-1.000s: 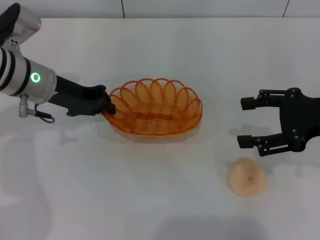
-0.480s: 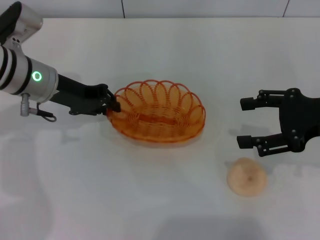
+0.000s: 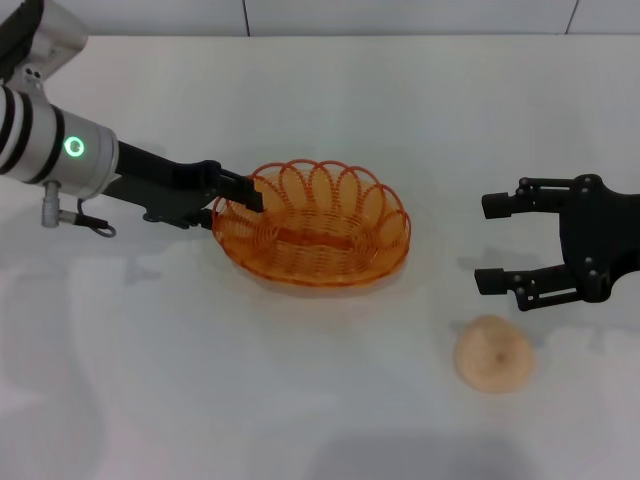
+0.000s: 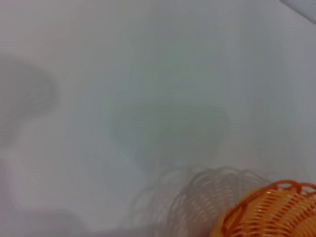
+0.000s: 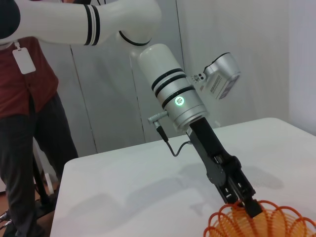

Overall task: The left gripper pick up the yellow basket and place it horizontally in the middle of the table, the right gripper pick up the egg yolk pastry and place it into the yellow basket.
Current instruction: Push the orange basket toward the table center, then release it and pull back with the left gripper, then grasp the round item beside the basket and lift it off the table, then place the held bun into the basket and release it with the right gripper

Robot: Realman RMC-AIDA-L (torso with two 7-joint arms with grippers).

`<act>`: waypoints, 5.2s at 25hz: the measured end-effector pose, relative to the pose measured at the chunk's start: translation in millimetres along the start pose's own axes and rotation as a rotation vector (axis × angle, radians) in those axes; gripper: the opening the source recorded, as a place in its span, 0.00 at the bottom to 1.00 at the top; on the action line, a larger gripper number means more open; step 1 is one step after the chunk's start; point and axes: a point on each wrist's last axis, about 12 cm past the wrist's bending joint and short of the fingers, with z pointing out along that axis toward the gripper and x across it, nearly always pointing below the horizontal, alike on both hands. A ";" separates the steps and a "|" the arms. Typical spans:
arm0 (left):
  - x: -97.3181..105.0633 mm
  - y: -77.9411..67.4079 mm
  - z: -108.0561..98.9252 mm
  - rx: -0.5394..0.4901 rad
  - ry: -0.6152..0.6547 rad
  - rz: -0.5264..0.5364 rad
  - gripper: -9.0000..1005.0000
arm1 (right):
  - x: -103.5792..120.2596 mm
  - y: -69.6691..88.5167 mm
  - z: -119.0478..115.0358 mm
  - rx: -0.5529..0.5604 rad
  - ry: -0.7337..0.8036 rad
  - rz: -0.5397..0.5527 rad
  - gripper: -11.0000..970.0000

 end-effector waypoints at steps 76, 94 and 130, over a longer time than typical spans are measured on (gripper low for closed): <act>15.0 -37.9 -71.3 0.127 0.156 0.976 0.88 | 29.1 -11.1 25.3 0.056 0.403 0.190 0.78; 15.5 -35.5 -71.6 0.127 0.143 0.965 0.88 | 23.9 -7.7 31.8 0.040 0.469 0.172 0.26; 32.3 -12.3 -70.5 0.129 0.148 0.956 0.88 | -57.8 -31.0 106.0 0.107 0.291 0.020 0.05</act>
